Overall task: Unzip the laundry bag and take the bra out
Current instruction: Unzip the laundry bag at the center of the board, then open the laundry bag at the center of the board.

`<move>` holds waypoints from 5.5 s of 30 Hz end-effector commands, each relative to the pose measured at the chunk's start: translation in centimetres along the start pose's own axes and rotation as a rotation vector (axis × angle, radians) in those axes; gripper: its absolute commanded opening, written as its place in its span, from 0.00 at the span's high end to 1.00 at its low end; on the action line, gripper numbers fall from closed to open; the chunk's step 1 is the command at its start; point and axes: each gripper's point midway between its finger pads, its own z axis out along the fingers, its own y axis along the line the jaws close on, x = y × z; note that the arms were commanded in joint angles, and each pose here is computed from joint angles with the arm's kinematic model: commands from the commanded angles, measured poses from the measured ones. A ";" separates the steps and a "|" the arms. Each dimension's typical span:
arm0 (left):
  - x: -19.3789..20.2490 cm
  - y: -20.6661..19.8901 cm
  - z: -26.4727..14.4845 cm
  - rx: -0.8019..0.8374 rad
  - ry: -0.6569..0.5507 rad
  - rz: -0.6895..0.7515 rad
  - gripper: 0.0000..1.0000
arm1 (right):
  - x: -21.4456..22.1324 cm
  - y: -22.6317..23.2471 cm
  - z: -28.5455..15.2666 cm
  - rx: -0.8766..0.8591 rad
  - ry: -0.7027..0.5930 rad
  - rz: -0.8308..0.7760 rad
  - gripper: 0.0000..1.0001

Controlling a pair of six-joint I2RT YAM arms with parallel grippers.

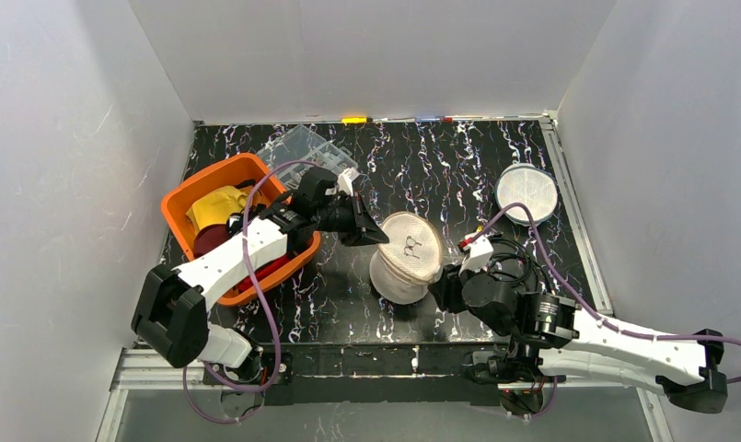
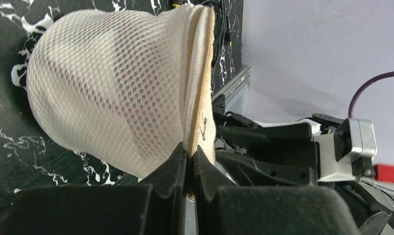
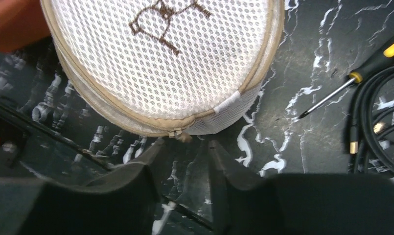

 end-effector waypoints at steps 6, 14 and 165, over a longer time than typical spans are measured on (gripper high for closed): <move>-0.5 -1.7 -2.5 0.117 -0.190 -0.090 1.00 | -3.0 4.3 -1.6 -0.205 -0.073 0.450 0.19; -0.5 -0.3 -3.7 0.045 -0.411 -0.115 1.00 | -3.0 6.6 -0.7 -0.338 -0.091 0.741 0.17; 1.0 1.4 -11.6 -0.501 -0.403 0.585 1.00 | -9.2 2.9 -3.7 -0.381 -0.214 0.301 0.01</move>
